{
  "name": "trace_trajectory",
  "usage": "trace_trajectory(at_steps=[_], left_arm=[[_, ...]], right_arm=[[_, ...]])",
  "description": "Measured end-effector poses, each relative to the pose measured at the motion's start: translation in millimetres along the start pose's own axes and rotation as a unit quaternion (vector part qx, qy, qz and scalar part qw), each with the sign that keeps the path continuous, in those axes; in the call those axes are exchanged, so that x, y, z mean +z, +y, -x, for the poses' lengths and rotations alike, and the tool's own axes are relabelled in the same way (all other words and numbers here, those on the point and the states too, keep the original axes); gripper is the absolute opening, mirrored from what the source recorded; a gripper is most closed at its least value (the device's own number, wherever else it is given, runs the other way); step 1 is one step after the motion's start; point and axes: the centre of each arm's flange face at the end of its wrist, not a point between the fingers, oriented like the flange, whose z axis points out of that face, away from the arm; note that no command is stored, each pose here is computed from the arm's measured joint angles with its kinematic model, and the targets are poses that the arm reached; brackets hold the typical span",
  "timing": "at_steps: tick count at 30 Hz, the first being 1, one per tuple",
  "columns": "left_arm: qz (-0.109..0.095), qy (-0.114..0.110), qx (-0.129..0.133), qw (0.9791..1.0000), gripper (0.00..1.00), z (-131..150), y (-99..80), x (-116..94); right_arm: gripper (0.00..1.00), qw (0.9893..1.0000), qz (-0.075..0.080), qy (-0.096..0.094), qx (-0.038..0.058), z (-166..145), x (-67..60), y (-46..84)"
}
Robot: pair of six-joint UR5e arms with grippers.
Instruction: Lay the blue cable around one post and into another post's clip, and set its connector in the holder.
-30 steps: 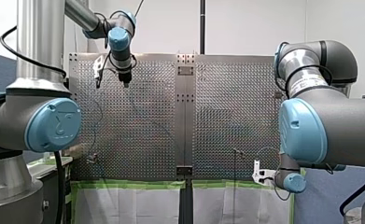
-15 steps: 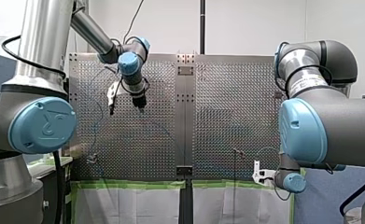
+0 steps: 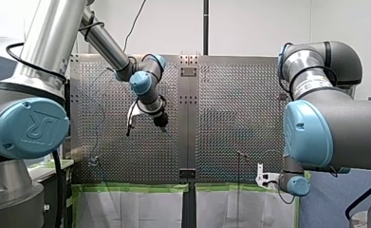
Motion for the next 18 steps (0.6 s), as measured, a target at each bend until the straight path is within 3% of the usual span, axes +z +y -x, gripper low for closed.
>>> trace_trajectory(at_steps=[6,12,18], left_arm=[[-0.015,0.004,0.013,0.9998,1.0,-26.3,-18.7,12.8],[-0.015,0.001,0.029,0.9995,1.0,-52.5,-34.0,24.1],[-0.011,-0.004,0.061,0.998,1.0,-80.0,-48.8,33.8]], right_arm=[[0.0,1.0,-0.002,0.0,-0.0011,0.1,0.4,-2.6],[0.0,1.0,-0.003,0.0,-0.0015,0.2,0.5,-3.9],[0.0,1.0,-0.004,0.0,-0.0014,0.3,0.5,-4.3]])
